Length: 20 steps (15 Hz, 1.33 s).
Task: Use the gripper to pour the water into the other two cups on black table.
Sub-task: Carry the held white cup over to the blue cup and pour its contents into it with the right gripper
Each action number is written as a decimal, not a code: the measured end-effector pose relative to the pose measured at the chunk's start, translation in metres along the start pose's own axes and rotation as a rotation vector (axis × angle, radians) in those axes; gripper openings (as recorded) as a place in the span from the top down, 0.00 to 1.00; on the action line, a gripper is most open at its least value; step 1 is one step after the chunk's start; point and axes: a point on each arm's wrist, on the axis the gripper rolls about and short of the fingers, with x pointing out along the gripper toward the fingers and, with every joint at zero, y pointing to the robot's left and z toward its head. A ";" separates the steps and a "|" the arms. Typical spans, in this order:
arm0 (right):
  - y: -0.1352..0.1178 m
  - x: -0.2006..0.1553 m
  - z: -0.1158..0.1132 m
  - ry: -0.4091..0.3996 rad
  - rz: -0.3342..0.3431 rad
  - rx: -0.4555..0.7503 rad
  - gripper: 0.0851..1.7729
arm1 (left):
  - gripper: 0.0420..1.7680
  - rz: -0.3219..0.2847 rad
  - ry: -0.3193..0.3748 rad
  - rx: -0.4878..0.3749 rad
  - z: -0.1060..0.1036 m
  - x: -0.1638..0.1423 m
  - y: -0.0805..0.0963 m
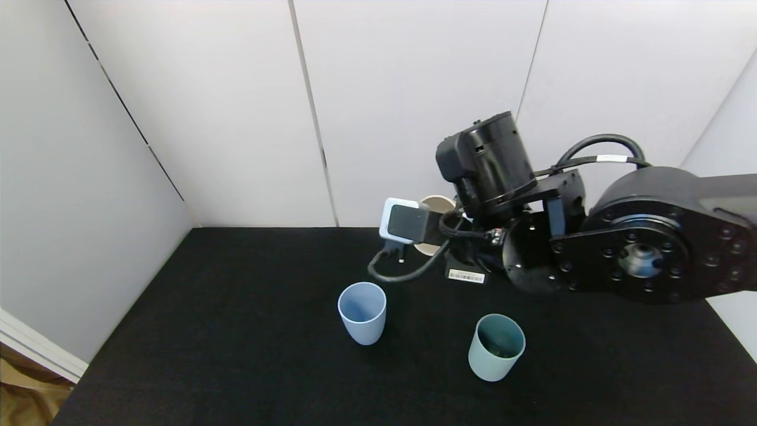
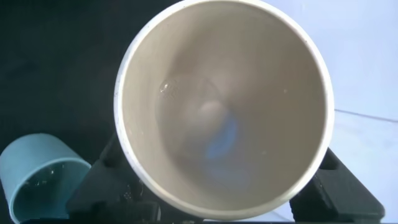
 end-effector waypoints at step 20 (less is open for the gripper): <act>0.069 0.055 0.077 0.199 -0.142 -0.390 0.31 | 0.03 0.000 0.000 0.001 0.000 0.000 0.000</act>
